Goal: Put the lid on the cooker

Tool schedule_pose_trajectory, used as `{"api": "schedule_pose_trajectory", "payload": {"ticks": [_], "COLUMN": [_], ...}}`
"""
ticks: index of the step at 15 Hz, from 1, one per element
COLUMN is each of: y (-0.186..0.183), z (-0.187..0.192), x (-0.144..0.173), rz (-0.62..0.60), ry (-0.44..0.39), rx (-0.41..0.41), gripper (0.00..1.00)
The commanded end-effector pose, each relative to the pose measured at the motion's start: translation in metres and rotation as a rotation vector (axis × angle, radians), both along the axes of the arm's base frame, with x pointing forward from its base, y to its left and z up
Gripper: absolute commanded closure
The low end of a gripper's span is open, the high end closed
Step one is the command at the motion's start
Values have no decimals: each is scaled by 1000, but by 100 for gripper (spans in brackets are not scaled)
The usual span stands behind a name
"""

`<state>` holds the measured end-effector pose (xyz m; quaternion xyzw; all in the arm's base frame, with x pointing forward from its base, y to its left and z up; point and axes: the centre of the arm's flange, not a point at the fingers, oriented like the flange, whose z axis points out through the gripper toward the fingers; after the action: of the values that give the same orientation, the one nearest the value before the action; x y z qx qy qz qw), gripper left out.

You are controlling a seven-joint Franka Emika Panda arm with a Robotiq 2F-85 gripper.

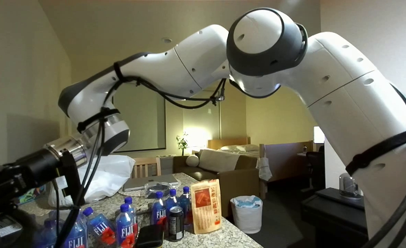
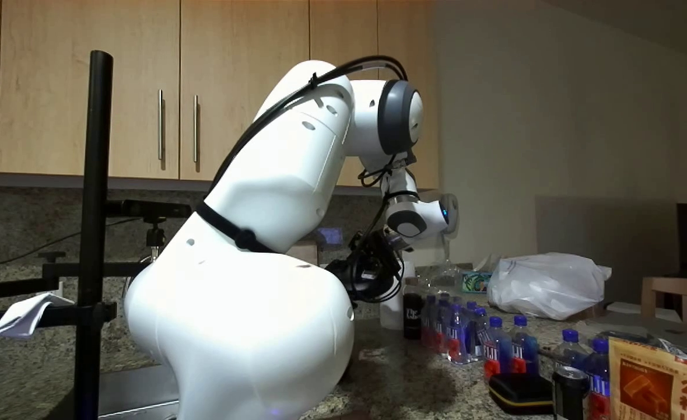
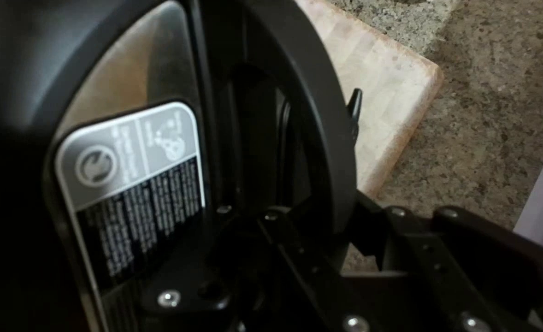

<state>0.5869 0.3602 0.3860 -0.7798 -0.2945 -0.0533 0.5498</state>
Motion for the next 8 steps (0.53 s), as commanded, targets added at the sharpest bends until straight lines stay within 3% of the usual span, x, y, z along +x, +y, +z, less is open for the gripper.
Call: {"api": "schedule_pose_trajectory", "payload": {"ticks": [1,8], "y": [19,26], "z": [36,18], "x": [-13,-55], "rz": [65,193], "ry": [13,195], "rx": [52,-5], "gripper": [97,97]}}
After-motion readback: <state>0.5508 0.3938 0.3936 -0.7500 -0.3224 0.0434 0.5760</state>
